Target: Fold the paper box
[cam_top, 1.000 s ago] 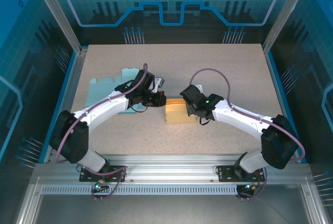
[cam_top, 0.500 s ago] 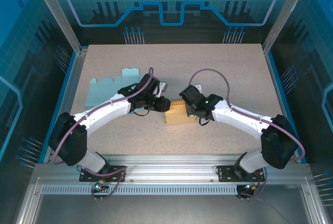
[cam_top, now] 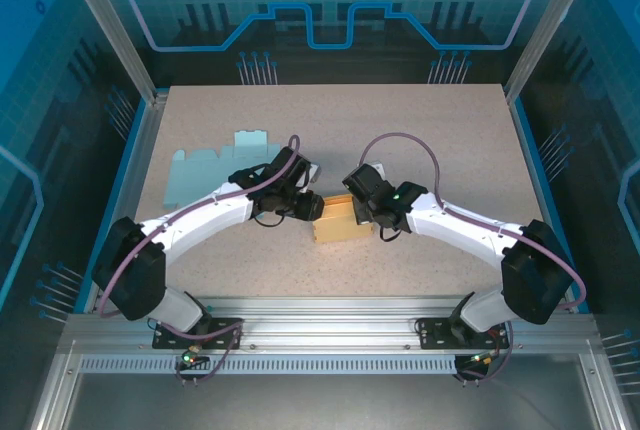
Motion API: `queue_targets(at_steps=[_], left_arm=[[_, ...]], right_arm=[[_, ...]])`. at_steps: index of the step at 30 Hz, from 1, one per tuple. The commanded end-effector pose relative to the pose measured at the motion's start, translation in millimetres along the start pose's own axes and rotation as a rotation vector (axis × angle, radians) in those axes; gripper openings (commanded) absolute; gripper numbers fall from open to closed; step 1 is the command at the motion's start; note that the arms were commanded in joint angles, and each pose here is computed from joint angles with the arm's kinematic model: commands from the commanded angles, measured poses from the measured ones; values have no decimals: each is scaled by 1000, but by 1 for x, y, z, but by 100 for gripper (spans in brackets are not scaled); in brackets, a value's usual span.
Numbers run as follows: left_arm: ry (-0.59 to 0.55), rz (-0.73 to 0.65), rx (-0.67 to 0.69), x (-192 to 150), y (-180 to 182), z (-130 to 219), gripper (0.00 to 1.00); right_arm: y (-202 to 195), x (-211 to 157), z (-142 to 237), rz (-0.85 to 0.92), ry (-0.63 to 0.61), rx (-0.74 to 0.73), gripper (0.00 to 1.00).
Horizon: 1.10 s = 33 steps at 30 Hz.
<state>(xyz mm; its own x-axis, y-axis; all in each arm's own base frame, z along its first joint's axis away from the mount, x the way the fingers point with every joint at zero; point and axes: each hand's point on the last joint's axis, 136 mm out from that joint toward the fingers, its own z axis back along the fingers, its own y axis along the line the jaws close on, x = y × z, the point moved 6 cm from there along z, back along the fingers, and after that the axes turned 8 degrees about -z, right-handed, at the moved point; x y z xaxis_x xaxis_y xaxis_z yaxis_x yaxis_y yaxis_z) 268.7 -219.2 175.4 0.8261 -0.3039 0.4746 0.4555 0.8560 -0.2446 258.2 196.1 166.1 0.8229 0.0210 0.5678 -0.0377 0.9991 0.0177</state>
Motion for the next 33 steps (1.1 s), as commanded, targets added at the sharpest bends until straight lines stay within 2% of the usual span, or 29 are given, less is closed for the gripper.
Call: queue_targets(at_steps=[1, 10, 19, 26, 28, 33], left_arm=[[17, -35, 35, -9, 3, 7, 38], [-8, -52, 103, -15, 12, 18, 47], [2, -49, 63, -16, 9, 8, 37], [1, -55, 56, -14, 9, 1, 35], [0, -61, 54, -12, 8, -1, 30], [-7, -80, 39, -4, 4, 2, 7]], right_arm=[[5, -26, -8, 47, 119, 13, 4], [5, -26, -9, 46, 121, 11, 4], [4, -26, -8, 45, 118, 13, 5], [4, -27, -9, 46, 120, 12, 4], [4, -27, -9, 47, 120, 11, 4], [5, -28, -10, 48, 124, 12, 4]])
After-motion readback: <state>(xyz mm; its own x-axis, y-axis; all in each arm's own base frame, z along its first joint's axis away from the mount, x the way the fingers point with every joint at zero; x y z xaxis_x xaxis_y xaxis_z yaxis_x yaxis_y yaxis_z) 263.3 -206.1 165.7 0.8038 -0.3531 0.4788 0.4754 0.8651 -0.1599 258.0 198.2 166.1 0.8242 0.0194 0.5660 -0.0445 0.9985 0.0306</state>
